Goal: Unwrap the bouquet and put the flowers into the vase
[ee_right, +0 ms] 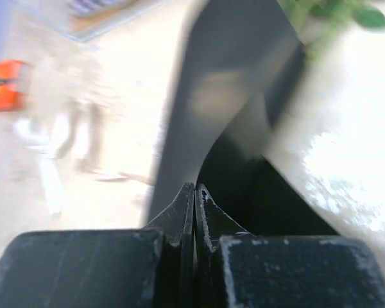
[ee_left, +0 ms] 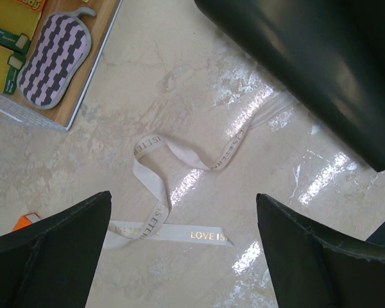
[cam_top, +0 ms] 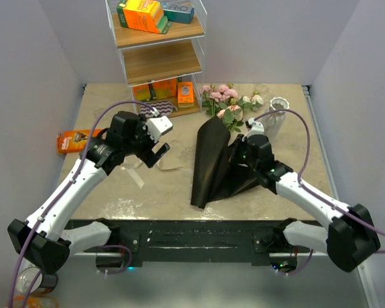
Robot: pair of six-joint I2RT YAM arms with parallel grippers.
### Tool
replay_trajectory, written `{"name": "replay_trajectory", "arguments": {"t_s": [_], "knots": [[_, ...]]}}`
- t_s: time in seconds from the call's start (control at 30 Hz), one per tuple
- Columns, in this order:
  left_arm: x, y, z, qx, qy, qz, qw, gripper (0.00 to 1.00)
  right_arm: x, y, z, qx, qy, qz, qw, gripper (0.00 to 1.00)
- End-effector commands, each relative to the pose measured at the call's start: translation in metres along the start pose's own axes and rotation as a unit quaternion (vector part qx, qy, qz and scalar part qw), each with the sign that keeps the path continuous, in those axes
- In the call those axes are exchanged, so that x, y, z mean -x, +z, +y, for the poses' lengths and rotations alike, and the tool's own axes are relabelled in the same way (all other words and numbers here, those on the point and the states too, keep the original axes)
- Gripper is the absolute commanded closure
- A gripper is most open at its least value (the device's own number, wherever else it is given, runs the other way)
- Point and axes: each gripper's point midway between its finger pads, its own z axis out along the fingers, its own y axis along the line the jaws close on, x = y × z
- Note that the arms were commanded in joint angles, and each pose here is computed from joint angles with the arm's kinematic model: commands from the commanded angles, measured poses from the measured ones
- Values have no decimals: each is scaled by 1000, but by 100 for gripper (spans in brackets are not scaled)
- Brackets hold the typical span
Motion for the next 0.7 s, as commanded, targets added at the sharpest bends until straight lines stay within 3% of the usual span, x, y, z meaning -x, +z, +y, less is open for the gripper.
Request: {"name": "replay_trajectory", "arguments": {"t_s": [0.0,0.67], "knots": [[7,-5,2,7,-6,-17,1000,1,39,-32,41,84,-37,-53,994,100],[11,-7,9,24,-10,-16,1000,1,35,-122,159,266,-131,-50,954,100]]}}
